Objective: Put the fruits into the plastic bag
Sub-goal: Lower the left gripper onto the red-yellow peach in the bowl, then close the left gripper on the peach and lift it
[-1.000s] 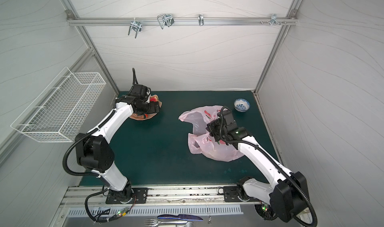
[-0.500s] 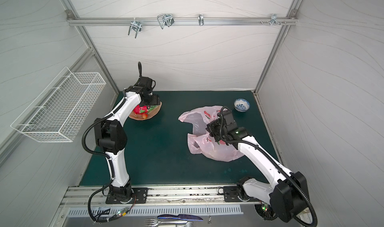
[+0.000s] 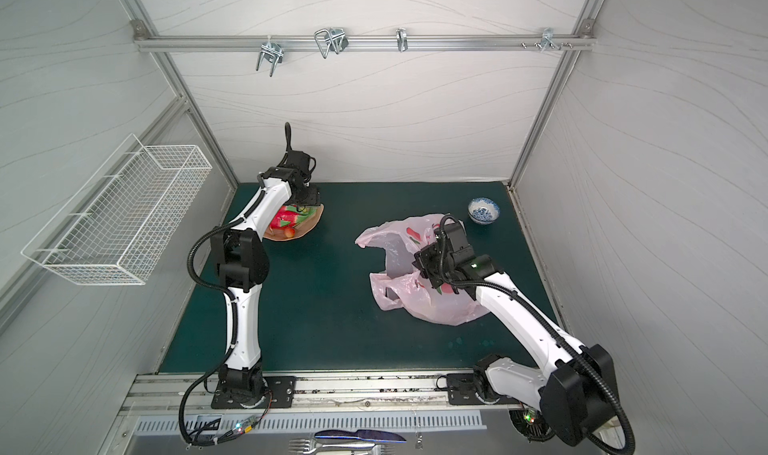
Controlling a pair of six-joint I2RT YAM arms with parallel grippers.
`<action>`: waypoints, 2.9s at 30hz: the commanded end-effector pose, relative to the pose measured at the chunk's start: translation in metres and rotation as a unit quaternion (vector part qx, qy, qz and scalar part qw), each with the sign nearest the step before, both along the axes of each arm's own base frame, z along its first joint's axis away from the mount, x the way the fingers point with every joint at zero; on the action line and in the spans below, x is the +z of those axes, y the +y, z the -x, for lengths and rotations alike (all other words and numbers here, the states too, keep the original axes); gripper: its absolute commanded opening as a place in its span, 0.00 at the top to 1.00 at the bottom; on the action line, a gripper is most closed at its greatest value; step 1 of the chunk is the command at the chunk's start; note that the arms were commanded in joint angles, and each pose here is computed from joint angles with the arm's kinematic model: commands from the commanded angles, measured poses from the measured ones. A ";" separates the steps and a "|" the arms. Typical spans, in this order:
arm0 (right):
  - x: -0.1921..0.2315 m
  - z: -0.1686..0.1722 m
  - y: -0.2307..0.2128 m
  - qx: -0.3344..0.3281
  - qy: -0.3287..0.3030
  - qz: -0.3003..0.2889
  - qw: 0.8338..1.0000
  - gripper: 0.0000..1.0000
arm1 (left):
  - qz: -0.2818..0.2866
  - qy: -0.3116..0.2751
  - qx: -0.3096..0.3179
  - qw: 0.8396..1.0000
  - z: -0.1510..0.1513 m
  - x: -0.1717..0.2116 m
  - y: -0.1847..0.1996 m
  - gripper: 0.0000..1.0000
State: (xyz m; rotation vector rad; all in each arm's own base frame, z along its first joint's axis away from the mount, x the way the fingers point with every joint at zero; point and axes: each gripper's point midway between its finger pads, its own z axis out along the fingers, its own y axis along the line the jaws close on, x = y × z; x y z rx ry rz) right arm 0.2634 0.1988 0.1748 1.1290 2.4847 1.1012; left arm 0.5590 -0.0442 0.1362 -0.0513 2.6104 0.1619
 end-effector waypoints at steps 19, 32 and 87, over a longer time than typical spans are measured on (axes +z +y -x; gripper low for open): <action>-0.002 0.008 -0.001 0.010 0.020 0.003 1.000 1.00 | -0.075 -0.003 -0.040 0.996 -0.037 -0.025 0.023 0.26; -0.006 0.002 0.005 0.018 0.026 0.004 0.999 1.00 | -0.073 -0.019 -0.038 0.996 -0.052 -0.030 0.031 0.26; 0.004 -0.008 0.008 0.016 0.010 0.003 1.000 1.00 | -0.032 -0.044 -0.052 0.997 -0.025 -0.005 0.022 0.58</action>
